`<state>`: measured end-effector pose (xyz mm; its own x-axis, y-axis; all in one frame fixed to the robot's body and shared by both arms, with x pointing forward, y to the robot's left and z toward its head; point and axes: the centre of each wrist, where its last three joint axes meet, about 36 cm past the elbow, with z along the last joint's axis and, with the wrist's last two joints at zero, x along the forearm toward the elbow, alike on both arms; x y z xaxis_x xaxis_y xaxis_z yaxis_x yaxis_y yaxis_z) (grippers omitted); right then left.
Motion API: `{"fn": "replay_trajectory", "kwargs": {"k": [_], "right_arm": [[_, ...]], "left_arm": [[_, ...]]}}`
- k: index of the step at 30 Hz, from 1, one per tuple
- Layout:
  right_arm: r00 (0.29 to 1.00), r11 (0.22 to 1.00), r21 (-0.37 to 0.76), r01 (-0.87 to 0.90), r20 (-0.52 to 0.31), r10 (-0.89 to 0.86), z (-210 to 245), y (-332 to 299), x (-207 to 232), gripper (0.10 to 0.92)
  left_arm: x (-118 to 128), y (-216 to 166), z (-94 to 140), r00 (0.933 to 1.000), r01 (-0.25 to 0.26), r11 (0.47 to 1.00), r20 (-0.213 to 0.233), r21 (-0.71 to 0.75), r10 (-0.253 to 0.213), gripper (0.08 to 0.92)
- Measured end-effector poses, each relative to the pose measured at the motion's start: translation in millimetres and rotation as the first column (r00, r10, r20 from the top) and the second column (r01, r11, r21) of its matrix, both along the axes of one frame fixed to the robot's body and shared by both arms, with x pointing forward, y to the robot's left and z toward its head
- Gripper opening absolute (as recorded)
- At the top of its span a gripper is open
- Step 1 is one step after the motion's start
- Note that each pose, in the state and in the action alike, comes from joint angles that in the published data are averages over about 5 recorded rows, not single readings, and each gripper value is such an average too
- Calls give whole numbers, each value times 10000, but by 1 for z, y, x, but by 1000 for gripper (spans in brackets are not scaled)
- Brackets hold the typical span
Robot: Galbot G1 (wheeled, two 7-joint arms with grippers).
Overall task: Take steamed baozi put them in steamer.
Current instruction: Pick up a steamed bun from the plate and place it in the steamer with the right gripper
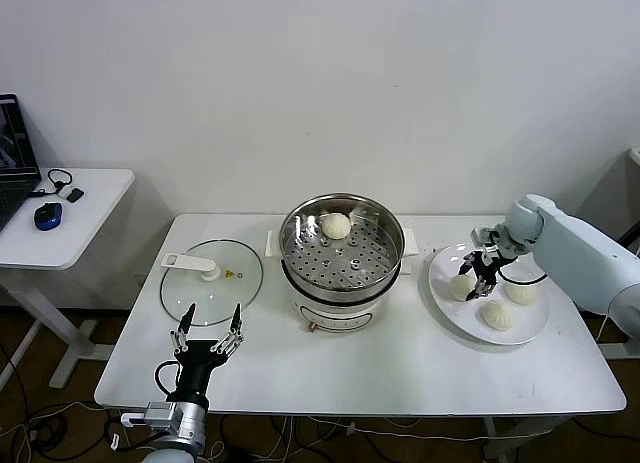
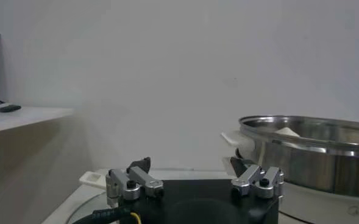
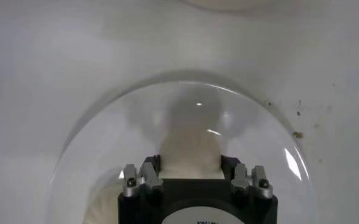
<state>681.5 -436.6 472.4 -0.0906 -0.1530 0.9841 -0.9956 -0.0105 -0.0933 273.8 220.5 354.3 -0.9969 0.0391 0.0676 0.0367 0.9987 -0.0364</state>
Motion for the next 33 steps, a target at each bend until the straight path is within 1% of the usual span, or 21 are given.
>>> {"fn": "replay_trajectory", "kwargs": {"k": [5, 15, 26, 33], "right_arm": [[9997, 9999, 80, -86, 243, 84, 28, 1, 3, 673], [9951, 9990, 302, -342, 933, 312, 112, 13, 8, 670], [9874, 9929, 933, -737, 1467, 595, 199, 63, 14, 670], [9845, 9858, 1364, -982, 1577, 763, 228, 112, 22, 670]], "left_arm": [[-1, -1, 0, 10000, 27, 10000, 6, 37, -27, 823], [-2, -6, -1, 10000, 86, 10000, 8, 46, -86, 823], [-1, -11, 3, 9997, 191, 9998, 126, 84, -192, 823], [0, -17, 4, 9995, 262, 9996, 189, 82, -263, 823]]}}
